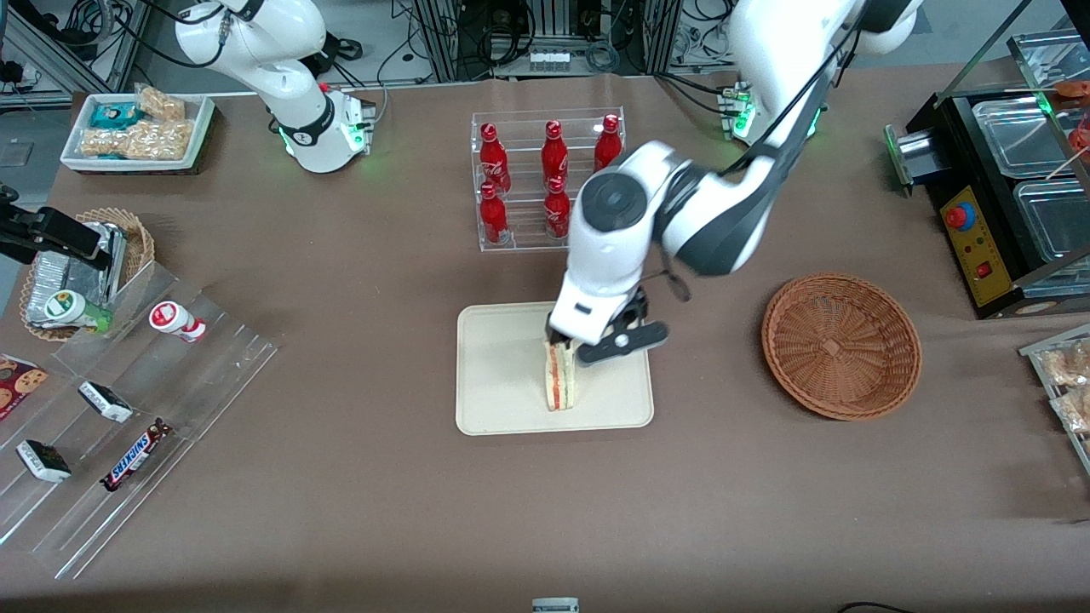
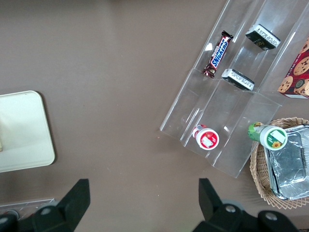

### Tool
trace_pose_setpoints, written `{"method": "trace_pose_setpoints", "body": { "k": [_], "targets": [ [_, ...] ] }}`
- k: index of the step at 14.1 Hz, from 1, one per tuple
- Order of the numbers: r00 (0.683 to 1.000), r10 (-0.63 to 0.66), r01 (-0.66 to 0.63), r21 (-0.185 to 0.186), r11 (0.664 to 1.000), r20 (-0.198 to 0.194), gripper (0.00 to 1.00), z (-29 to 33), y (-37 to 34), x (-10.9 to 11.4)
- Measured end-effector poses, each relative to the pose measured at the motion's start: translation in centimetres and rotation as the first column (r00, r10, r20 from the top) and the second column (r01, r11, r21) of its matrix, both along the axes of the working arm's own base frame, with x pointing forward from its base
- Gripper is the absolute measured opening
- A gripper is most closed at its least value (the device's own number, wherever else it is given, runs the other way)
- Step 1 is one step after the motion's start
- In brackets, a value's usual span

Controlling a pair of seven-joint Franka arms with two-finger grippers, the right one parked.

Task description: Place sandwich from basket to tray

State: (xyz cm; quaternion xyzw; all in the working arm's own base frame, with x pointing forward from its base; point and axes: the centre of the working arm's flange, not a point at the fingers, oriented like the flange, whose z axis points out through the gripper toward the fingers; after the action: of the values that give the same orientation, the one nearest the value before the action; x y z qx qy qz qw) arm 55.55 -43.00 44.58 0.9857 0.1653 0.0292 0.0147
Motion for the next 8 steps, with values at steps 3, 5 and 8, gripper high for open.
{"method": "trace_pose_setpoints", "body": {
  "k": [3,5,8],
  "targets": [
    [0.998,0.045,-0.042,0.053,0.998,-0.045,1.0,5.1,2.7,-1.9],
    [0.996,0.074,-0.071,0.065,0.995,-0.056,1.0,7.5,4.9,-2.2],
    [0.992,0.099,-0.092,0.086,0.992,-0.074,1.0,9.9,6.9,-3.0]
  ]
}}
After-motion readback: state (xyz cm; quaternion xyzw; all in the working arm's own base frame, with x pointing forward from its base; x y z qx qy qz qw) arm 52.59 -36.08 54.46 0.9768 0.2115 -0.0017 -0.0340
